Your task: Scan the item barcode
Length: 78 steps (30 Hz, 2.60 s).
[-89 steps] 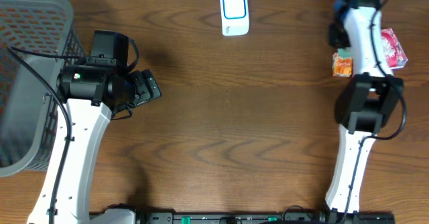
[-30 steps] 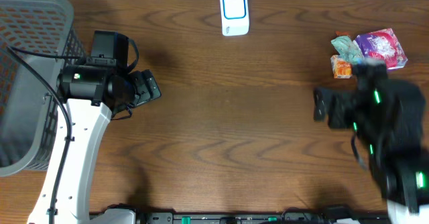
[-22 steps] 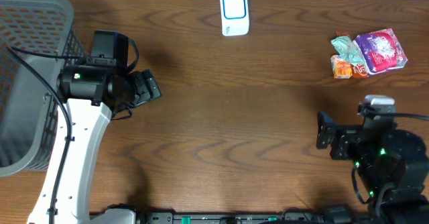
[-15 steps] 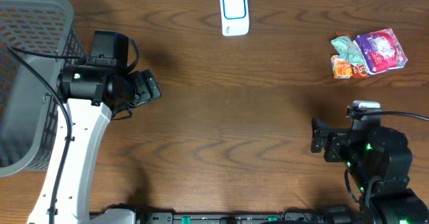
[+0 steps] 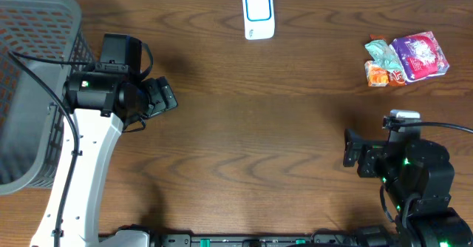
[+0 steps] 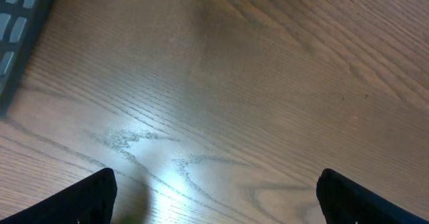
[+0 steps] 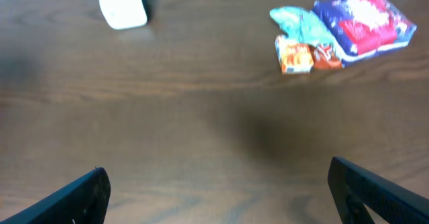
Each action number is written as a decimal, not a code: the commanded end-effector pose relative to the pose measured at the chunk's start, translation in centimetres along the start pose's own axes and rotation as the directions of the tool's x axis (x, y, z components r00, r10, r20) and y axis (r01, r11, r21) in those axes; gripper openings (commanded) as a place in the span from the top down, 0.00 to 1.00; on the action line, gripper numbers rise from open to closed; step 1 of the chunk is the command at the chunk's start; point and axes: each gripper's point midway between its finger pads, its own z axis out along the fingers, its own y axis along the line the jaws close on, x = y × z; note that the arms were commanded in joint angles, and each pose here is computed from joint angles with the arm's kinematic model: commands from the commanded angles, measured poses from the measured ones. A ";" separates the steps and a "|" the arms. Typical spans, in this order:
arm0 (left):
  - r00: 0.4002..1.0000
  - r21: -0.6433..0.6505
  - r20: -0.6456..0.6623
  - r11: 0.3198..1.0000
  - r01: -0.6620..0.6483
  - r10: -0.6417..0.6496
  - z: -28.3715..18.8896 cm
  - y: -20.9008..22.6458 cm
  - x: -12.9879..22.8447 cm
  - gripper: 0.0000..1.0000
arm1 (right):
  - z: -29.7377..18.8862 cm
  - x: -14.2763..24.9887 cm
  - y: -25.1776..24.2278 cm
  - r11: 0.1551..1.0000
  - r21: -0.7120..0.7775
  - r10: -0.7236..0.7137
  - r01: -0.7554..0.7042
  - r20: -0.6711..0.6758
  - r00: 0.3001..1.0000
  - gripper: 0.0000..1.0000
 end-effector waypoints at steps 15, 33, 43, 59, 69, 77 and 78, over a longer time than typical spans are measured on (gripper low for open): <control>1.000 -0.010 0.010 1.000 -0.003 0.003 -0.2 0.3 -0.1 0.05 | -0.8 6.2 -1.1 0.999 0.047 -0.003 0.015 -0.248 0.969 0.01; 1.000 -0.010 0.010 1.000 -0.002 0.002 -0.2 0.3 -0.1 0.05 | -1.3 7.4 -1.7 0.997 0.072 -0.004 0.027 -0.295 0.955 0.01; 1.000 -0.010 0.010 1.000 -0.003 0.003 -0.2 0.3 -0.1 0.05 | -2.2 4.9 -2.0 0.990 0.067 -0.117 0.123 -0.077 0.990 0.01; 1.000 -0.010 0.010 1.000 -0.002 0.002 -0.2 0.3 -0.1 0.05 | 2.3 2.9 -0.4 0.992 -0.002 -0.114 0.123 0.372 0.921 0.01; 1.000 -0.010 0.010 1.000 -0.002 0.002 -0.2 0.3 -0.1 0.05 | 3.9 3.3 -1.2 0.996 0.023 -0.090 0.091 0.511 0.855 0.01; 1.000 -0.010 0.010 1.000 -0.002 0.002 -0.2 0.3 -0.1 0.05 | 5.9 4.7 -1.2 0.996 0.000 -0.079 0.094 0.537 0.840 0.01; 1.000 -0.010 0.010 1.000 -0.002 0.002 -0.2 0.3 -0.1 0.05 | 6.1 4.8 -1.3 0.997 -0.002 -0.067 0.081 0.538 0.840 0.01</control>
